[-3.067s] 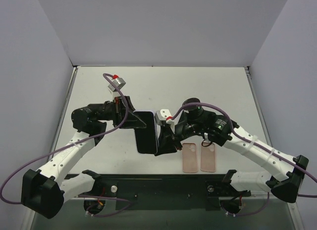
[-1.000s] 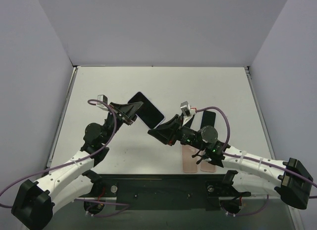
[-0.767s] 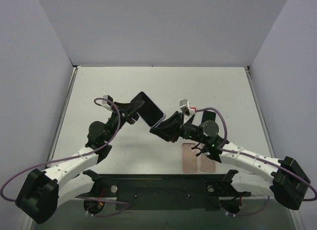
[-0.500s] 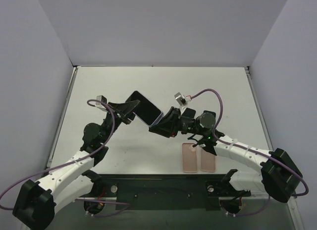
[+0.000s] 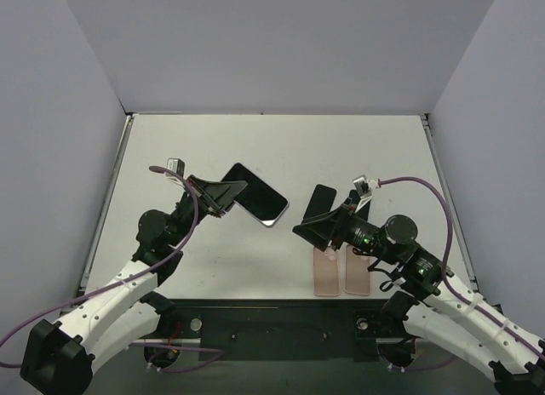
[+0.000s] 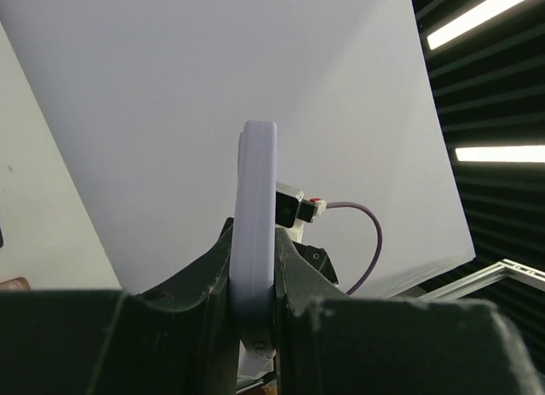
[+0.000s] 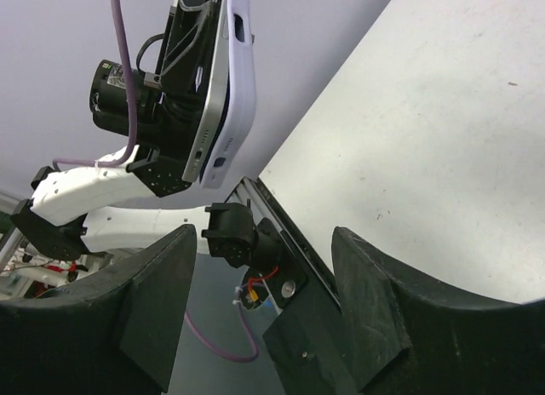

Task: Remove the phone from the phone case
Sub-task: Remove the phone case from the phone.

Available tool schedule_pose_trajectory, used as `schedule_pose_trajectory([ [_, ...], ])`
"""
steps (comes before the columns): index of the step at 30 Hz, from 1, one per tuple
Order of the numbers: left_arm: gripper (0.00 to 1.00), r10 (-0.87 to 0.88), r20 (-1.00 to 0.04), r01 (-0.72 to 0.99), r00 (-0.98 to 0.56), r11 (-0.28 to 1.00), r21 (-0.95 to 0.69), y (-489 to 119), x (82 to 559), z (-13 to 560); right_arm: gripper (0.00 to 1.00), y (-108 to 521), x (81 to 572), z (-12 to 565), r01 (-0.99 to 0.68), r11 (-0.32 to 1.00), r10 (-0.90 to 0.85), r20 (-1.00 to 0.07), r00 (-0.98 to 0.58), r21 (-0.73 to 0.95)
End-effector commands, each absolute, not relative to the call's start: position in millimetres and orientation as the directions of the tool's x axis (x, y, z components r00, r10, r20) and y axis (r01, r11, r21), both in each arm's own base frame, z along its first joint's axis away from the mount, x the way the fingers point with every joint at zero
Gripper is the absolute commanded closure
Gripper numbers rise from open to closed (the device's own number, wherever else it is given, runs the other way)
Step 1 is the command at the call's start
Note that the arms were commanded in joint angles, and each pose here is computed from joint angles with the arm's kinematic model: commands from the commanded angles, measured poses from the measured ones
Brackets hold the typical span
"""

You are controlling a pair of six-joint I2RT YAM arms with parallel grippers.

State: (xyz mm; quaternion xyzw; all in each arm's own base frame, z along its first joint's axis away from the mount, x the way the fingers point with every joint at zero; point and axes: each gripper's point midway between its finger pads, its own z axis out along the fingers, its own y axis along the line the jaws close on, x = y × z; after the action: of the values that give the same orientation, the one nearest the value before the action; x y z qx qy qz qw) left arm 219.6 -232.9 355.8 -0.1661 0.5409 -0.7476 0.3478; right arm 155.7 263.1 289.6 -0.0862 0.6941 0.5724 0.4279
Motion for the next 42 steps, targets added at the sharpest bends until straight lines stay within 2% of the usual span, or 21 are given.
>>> schedule_pose_trajectory([
  [1, 1.00, -0.722, -0.231, 0.488, -0.652, -0.167, -0.857, -227.0, 211.8, 398.5, 0.42, 256.0, 153.9, 307.3, -0.544, 0.318, 0.422, -0.630, -0.652, 0.776],
  [2, 1.00, -0.721, -0.233, 0.487, -0.653, -0.164, -0.858, -227.3, 211.9, 397.8, 0.46, 259.7, 151.7, 313.6, -0.544, 0.289, 0.423, -0.615, -0.666, 0.788],
  [3, 1.00, -0.722, -0.235, 0.487, -0.651, -0.159, -0.859, -227.4, 212.6, 396.3, 0.47, 264.2, 146.4, 332.2, -0.557, 0.211, 0.445, -0.586, -0.677, 0.804],
  [5, 1.00, -0.724, -0.233, 0.483, -0.650, -0.157, -0.862, -227.3, 213.4, 394.8, 0.48, 271.7, 139.3, 347.3, -0.566, 0.138, 0.442, -0.562, -0.699, 0.813],
  [11, 1.00, -0.719, -0.233, 0.478, -0.655, -0.156, -0.865, -228.0, 212.6, 393.1, 0.52, 285.3, 135.0, 358.7, -0.573, 0.085, 0.424, -0.550, -0.720, 0.815],
  [23, 1.00, -0.694, -0.232, 0.471, -0.681, -0.173, -0.865, -231.0, 207.7, 393.4, 0.53, 287.5, 139.9, 370.2, -0.592, 0.075, 0.440, -0.559, -0.703, 0.803],
  [34, 1.00, -0.675, -0.170, 0.447, -0.718, -0.259, -0.856, -228.5, 201.2, 396.7, 0.54, 288.2, 147.1, 361.4, -0.577, 0.091, 0.450, -0.551, -0.703, 0.812],
  [42, 1.00, -0.625, -0.227, 0.457, -0.747, -0.233, -0.858, -239.3, 196.3, 398.8, 0.54, 287.5, 151.6, 373.0, -0.568, 0.074, 0.473, -0.530, -0.703, 0.820],
])
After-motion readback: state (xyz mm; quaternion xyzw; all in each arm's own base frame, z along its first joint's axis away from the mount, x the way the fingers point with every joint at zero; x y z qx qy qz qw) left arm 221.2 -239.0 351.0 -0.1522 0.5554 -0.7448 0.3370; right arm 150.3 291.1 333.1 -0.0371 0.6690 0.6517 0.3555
